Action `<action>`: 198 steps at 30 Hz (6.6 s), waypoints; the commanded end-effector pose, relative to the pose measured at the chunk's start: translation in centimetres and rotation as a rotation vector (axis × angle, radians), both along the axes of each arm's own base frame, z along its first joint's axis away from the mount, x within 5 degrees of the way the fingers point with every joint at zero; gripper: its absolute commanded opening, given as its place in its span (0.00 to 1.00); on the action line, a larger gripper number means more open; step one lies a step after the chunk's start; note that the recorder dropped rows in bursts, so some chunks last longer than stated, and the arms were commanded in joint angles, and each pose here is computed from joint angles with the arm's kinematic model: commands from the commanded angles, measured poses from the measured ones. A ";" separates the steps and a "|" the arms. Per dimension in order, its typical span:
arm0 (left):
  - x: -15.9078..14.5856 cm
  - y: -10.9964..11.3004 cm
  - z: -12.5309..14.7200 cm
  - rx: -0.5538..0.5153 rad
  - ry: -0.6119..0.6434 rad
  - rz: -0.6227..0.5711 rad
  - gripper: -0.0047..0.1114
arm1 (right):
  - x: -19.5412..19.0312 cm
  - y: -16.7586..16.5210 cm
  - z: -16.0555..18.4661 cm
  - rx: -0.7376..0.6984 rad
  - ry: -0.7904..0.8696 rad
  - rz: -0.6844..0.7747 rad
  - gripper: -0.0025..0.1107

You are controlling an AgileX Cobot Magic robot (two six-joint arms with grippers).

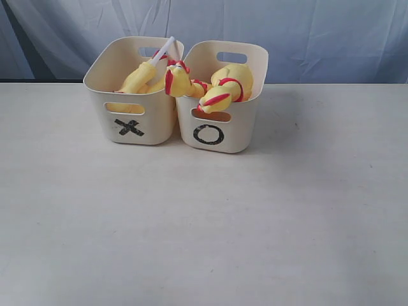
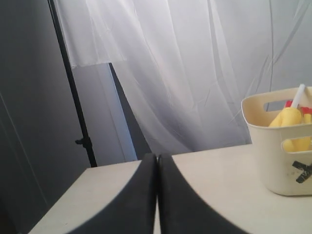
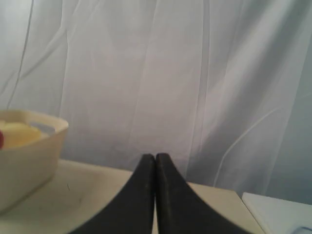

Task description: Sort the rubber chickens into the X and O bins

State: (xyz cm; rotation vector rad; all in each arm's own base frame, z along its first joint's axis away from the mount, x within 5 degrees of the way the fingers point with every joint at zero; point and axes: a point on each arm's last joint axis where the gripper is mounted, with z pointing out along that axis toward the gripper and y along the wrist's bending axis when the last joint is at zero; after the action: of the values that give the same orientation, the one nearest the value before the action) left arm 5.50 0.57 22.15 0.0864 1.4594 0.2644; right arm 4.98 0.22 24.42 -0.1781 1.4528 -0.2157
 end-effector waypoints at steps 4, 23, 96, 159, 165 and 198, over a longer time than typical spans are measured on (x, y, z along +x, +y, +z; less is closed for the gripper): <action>0.1 0.0 -0.8 0.002 0.020 0.002 0.05 | 0.7 -0.3 -3.9 -0.237 0.121 -0.045 0.02; 0.1 -0.4 -0.8 0.005 0.027 -0.076 0.05 | 0.6 0.4 -4.6 -0.214 0.179 0.069 0.02; 0.1 -1.1 -2.5 0.014 0.215 -0.163 0.05 | 0.5 0.3 -5.6 -0.559 0.277 0.112 0.02; 0.1 -1.1 -2.7 -0.067 0.237 -0.169 0.05 | 0.4 0.3 -5.8 0.251 0.335 0.080 0.02; 0.1 -1.1 -2.7 -0.067 0.237 -0.169 0.05 | 0.4 0.3 -5.8 0.251 0.335 0.080 0.02; 0.1 -1.1 -2.7 -0.067 0.237 -0.169 0.05 | 0.4 0.4 -5.8 0.294 0.336 0.091 0.02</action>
State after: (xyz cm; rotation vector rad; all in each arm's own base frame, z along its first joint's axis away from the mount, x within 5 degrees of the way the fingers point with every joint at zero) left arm 5.57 -0.51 19.48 0.1975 1.6909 0.0797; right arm 5.41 0.68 18.57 -0.0407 1.7956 0.1111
